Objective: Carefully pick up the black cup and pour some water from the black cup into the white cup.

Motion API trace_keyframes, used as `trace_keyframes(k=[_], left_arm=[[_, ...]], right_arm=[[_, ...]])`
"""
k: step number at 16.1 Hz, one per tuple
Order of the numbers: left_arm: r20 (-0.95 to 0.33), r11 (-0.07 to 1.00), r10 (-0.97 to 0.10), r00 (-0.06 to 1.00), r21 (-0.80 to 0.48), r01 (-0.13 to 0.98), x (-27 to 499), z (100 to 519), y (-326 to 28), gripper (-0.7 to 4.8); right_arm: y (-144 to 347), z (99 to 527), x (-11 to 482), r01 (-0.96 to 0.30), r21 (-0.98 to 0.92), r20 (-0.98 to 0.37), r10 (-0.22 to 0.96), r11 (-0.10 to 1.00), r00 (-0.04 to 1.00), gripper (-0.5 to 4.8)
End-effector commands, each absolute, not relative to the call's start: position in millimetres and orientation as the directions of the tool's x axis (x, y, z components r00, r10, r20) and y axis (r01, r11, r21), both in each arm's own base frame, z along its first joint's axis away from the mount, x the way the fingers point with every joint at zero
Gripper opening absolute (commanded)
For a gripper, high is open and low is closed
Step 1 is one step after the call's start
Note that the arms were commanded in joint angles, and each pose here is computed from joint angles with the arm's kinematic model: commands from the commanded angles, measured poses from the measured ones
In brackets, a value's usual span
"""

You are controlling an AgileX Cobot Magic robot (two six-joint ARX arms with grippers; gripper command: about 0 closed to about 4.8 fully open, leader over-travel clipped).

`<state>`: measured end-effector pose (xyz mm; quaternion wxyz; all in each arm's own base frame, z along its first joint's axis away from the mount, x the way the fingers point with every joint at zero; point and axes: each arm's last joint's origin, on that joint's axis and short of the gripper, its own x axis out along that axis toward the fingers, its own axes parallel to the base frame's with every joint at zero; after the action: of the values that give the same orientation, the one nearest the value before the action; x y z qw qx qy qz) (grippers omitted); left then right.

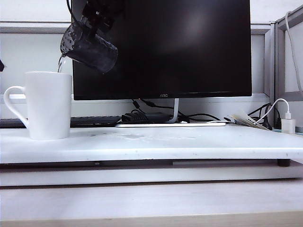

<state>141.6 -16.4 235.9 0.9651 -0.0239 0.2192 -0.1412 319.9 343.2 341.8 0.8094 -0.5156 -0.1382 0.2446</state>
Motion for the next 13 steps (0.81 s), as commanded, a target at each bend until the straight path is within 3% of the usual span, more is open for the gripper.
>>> trace_keyframes(k=[1,4,7,9,13], left_arm=[[-0.405,0.959,-0.283,0.870,-0.098,0.266,141.8,237.6,-16.5,4.79],[-0.403,0.959,-0.282,0.871,-0.105,0.262,141.7,237.9,-16.4,4.79],[-0.380,0.957,-0.290,0.878,-0.131,0.259,141.1,240.8,-16.6,4.79],[-0.291,0.940,-0.329,0.898,-0.192,0.283,133.9,251.1,-17.2,4.79],[-0.145,0.932,-0.337,0.930,-0.193,0.308,105.6,267.0,-15.3,4.79]], right_arm=[[340.4,352.8,317.3,-0.320,-0.773,0.007,0.512,0.547,0.859,-0.07],[333.6,361.2,314.2,-0.382,-0.635,-0.004,0.491,0.672,0.871,-0.07],[301.3,386.3,313.7,-0.454,-0.371,-0.037,0.475,0.810,0.879,-0.07],[248.7,420.7,312.2,-0.467,-0.162,-0.053,0.465,0.869,0.884,-0.07],[166.2,477.6,265.1,-0.406,-0.101,-0.013,0.407,0.908,0.913,-0.07]])
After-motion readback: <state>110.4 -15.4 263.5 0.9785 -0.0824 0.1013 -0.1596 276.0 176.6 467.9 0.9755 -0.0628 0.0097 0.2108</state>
